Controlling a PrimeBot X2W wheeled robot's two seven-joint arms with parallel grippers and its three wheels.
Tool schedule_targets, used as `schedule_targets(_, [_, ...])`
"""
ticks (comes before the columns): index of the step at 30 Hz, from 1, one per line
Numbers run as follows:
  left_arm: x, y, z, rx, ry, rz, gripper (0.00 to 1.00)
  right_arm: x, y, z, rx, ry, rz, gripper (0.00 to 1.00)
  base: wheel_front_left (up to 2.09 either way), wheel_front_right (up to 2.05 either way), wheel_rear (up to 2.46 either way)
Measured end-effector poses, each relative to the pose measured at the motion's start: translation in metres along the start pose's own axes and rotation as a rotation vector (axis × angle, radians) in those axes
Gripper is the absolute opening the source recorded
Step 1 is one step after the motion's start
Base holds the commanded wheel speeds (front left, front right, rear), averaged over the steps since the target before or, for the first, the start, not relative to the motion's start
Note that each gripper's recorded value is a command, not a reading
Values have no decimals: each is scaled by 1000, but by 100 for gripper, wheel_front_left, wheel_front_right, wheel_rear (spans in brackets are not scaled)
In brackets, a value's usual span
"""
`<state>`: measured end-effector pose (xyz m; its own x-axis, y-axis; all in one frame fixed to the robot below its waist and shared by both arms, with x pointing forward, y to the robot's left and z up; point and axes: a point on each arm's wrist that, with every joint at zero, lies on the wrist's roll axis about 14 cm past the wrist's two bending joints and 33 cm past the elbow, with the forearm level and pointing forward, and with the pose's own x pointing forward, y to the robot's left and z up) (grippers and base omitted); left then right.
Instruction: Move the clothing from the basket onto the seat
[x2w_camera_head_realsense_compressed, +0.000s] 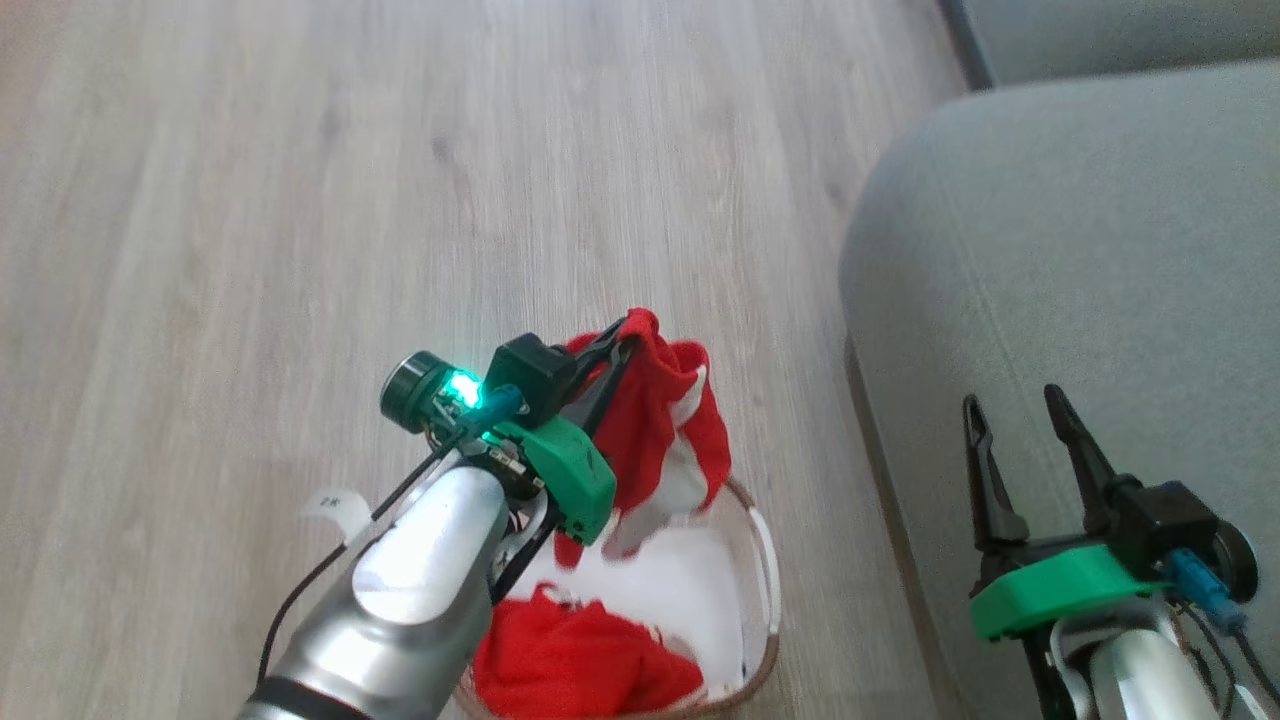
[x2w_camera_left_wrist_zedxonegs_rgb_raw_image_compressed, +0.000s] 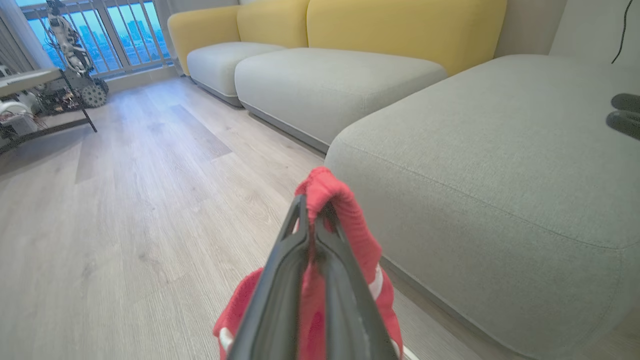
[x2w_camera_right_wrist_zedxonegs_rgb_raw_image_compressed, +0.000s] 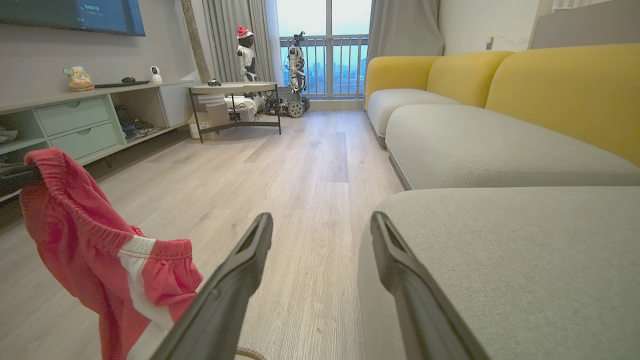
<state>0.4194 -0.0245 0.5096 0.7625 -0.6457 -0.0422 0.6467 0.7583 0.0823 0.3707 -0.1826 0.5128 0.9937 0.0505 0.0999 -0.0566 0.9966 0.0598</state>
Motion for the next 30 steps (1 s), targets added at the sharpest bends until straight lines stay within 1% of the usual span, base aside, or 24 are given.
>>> schedule_targets(3, [-6, -1, 27, 35, -53, 3, 0, -5, 7, 16, 0, -47, 19, 100, 0, 0, 0])
schedule_targets(7, [-9, 3, 71, 101, -141, 16, 0, -9, 24, 30, 2, -89, 70, 100, 0, 0, 0])
schedule_targets(12, [-14, 6, 121, 146, -241, 28, 0, -18, 48, 28, 25, -84, 137, 100, 0, 0, 0])
schedule_targets(20, [-18, 0, 155, 154, -314, 24, 0, -21, 90, 22, 34, -61, 264, 100, 0, 0, 0])
schedule_targets(27, [-19, -2, 178, 168, -355, 28, 0, -2, 115, 23, -24, -51, 348, 100, 0, 0, 0])
schedule_targets(30, [-20, -1, 181, 165, -359, 33, 0, -1, 125, 13, -4, -14, 379, 100, 0, 0, 0])
